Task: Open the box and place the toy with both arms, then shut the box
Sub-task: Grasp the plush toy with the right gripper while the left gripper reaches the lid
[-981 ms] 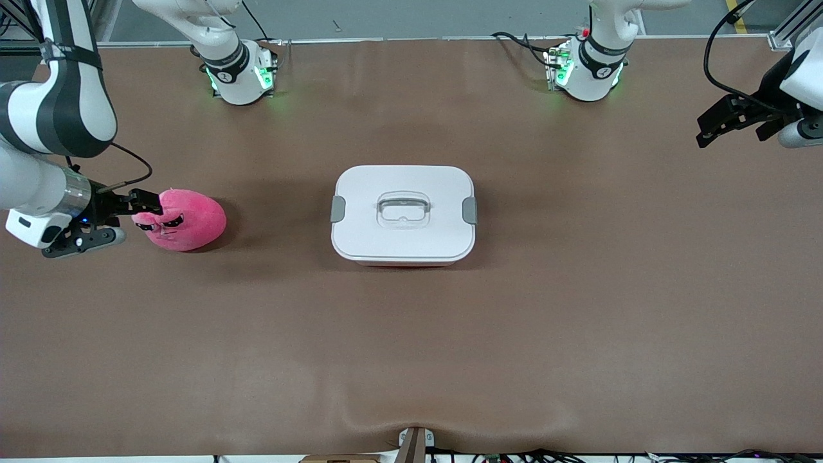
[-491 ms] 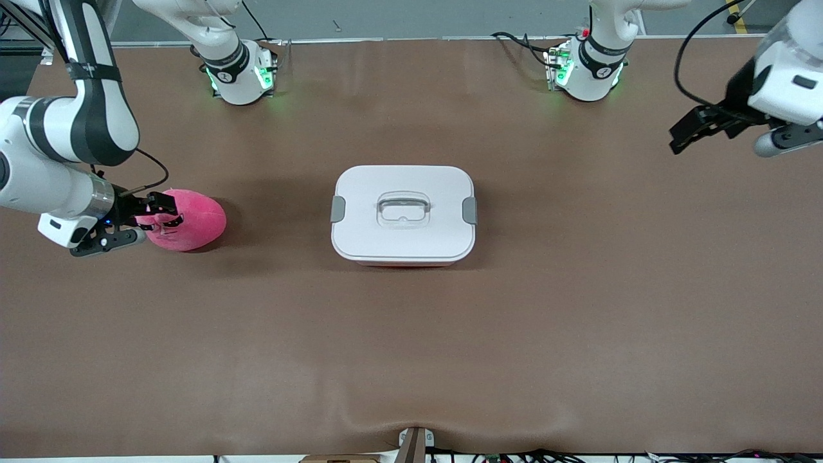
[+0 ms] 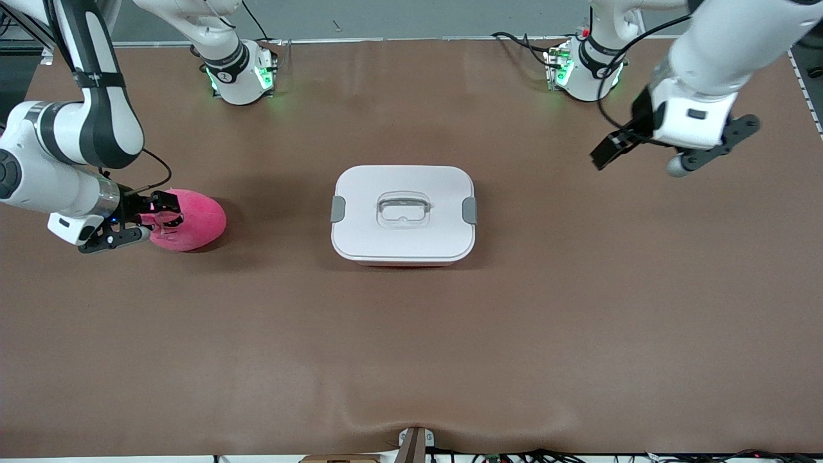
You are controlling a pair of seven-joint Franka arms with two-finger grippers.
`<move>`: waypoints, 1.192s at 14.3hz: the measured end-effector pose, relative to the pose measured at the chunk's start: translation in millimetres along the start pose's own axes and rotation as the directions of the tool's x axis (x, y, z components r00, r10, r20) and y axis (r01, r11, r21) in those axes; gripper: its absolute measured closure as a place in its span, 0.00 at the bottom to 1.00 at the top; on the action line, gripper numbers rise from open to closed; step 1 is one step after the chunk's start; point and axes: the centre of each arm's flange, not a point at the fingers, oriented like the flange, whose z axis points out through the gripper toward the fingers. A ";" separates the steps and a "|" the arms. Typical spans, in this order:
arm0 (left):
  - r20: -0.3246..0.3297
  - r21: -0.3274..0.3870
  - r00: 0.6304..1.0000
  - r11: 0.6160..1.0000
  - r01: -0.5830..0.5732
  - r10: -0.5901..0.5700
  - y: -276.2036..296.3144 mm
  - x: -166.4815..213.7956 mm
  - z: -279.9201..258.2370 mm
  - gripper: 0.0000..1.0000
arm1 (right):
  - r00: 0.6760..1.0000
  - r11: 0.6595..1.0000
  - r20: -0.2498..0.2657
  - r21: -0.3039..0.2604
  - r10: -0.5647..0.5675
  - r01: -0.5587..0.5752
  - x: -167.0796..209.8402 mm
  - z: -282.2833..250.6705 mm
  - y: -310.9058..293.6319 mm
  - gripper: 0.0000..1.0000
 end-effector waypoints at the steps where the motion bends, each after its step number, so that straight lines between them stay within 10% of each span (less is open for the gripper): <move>1: 0.001 -0.004 0.999 0.999 0.045 -0.045 14.6 -11.5 7.4 0.00 | 1.000 1.000 0.002 0.001 -0.001 0.001 -0.4 1.3 -0.4 0.04; 17: -0.094 -0.042 0.816 0.821 0.569 -0.570 164.4 -186.3 145.1 0.00 | 1.000 1.000 0.013 0.004 -0.008 0.008 -1.2 3.3 -3.6 0.49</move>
